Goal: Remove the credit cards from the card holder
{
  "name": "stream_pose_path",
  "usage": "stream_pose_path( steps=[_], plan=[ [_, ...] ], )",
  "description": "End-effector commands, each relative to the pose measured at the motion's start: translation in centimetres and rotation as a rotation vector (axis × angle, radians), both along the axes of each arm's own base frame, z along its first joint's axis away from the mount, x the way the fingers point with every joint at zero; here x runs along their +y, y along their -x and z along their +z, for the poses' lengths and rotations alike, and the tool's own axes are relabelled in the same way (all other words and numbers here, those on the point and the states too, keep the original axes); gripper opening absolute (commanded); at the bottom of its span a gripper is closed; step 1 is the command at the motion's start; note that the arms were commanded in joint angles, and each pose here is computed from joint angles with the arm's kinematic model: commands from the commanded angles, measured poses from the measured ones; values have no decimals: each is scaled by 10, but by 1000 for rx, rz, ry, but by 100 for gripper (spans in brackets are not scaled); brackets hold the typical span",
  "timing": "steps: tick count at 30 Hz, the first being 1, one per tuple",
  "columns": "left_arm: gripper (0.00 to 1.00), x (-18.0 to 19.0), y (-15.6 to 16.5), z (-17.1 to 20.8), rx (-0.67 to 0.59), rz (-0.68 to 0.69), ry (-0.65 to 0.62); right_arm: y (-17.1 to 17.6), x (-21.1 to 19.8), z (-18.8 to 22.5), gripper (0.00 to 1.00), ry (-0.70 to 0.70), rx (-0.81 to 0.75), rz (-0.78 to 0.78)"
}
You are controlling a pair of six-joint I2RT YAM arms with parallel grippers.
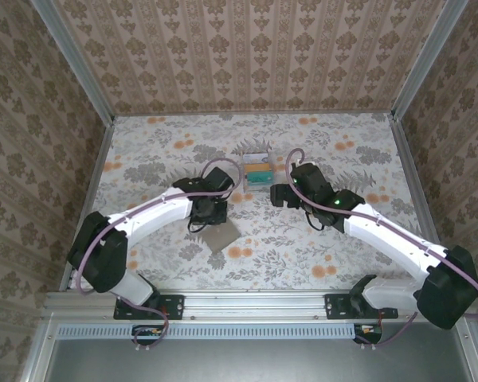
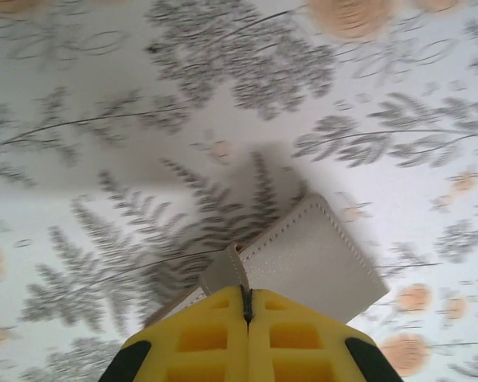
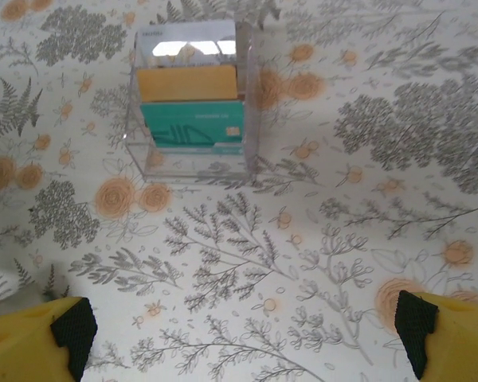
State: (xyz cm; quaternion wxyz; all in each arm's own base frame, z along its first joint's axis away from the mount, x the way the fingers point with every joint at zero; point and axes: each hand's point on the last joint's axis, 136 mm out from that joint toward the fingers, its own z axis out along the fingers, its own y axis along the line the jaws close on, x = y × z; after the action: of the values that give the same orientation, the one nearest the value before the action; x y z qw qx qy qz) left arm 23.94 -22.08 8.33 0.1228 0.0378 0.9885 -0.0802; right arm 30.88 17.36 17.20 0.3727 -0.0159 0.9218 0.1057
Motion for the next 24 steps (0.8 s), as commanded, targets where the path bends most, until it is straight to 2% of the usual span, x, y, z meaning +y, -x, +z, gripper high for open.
stream_pose_path(
  steps=[1, 7, 10, 14, 20, 24],
  plan=[
    [0, -26, -6, 22, 2, 34, 123, 6, 15, -2, 100, -58, 62, 31],
    [0, -18, -9, 58, -61, 26, 152, 9, 45, -13, 100, -177, 150, 100],
    [0, -13, -3, 59, -54, 27, 159, 14, 79, -22, 100, -332, 236, 170],
    [0, -1, -2, 55, -49, 80, 138, 19, 114, -45, 99, -450, 376, 210],
    [0, 10, -1, 49, -45, 121, 139, 25, 138, -67, 96, -452, 451, 242],
    [0, 20, 6, 37, -22, 148, 113, 25, 141, -80, 85, -445, 493, 226]
  ],
)
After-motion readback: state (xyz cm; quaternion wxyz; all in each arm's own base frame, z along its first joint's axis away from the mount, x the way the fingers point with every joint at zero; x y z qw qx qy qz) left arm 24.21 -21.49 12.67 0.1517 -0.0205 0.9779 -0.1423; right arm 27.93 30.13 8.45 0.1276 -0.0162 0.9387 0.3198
